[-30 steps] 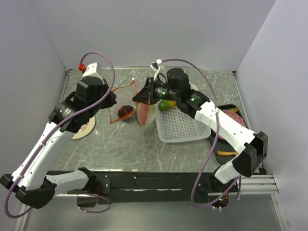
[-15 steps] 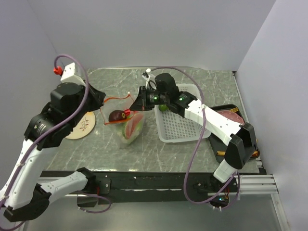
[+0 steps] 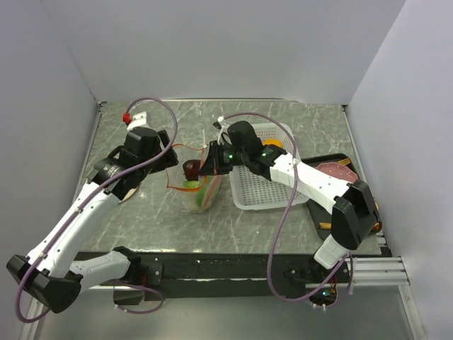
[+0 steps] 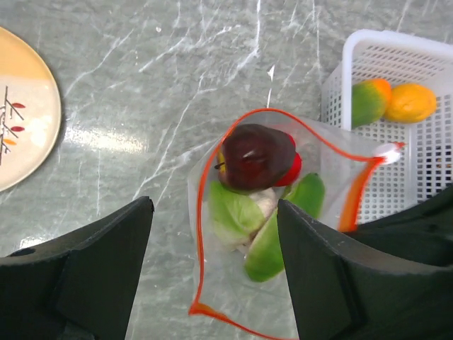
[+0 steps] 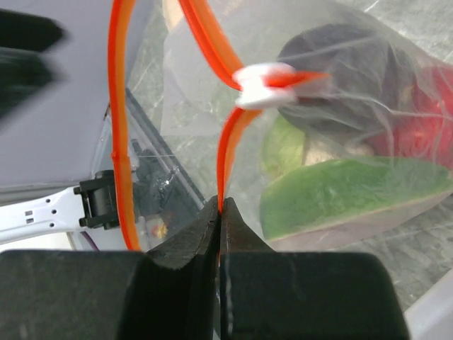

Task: Place the food in the zip-top bag and seal the zipper
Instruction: Adjust the fake vegetable in the zipper food storage bag.

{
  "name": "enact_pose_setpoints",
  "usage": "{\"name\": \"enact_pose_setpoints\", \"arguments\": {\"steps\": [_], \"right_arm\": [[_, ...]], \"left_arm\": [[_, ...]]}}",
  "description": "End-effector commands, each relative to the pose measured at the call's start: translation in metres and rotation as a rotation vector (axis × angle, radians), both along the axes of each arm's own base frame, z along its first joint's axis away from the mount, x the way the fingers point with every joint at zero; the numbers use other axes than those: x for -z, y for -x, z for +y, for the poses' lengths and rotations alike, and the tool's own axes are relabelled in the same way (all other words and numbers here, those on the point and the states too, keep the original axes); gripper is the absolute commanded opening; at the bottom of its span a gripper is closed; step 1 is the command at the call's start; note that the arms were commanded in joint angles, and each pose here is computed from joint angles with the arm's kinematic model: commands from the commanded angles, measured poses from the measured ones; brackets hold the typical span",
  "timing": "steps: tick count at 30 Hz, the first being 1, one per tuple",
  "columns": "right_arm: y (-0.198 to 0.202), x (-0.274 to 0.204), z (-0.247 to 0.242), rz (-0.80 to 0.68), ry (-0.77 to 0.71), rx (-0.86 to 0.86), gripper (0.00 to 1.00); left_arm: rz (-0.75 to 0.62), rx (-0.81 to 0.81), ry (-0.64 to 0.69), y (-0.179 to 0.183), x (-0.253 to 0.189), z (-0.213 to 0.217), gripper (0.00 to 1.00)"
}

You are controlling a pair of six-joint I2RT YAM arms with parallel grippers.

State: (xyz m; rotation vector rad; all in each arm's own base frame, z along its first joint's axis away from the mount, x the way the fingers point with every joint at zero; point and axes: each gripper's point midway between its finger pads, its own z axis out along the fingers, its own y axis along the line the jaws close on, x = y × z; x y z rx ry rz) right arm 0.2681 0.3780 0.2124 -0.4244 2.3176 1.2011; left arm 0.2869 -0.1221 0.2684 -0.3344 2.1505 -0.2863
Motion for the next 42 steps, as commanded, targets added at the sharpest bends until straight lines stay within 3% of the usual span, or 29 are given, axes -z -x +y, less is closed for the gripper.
{"name": "enact_pose_setpoints", "arguments": {"steps": [1,7,13,18,19,20,23,28,35,42], "right_arm": [[-0.005,-0.035,-0.004,-0.1,-0.049,0.014,0.06],[-0.004,-0.039,-0.006,-0.109,-0.053,0.021,0.07],[-0.003,-0.036,-0.01,-0.11,-0.039,0.023,0.07],[-0.004,-0.033,-0.011,-0.106,-0.035,0.029,0.07],[-0.004,-0.034,-0.012,-0.107,-0.037,0.032,0.07],[-0.004,-0.033,-0.012,-0.106,-0.036,0.032,0.07],[-0.005,-0.031,-0.011,-0.101,-0.035,0.031,0.08],[-0.008,-0.026,-0.002,-0.084,-0.025,-0.006,0.09],[-0.03,-0.046,0.024,-0.062,-0.126,-0.047,0.1],[-0.047,-0.025,0.035,-0.02,-0.098,-0.043,0.1]], "left_arm": [[-0.083,-0.008,0.062,-0.007,-0.012,-0.001,0.77],[-0.062,0.011,0.045,-0.017,0.013,-0.003,0.76],[-0.059,0.009,0.058,-0.031,0.027,-0.003,0.62],[-0.056,0.031,0.081,-0.039,0.034,-0.005,0.4],[-0.058,0.033,0.087,-0.04,0.034,-0.005,0.33],[-0.063,0.031,0.09,-0.041,0.032,-0.005,0.19],[-0.069,0.02,0.086,-0.042,0.026,-0.002,0.01],[-0.124,-0.024,0.081,-0.035,-0.005,0.013,0.01],[-0.262,0.023,0.148,-0.018,-0.088,0.013,0.01],[-0.162,0.077,0.14,-0.017,-0.052,0.002,0.01]]}}
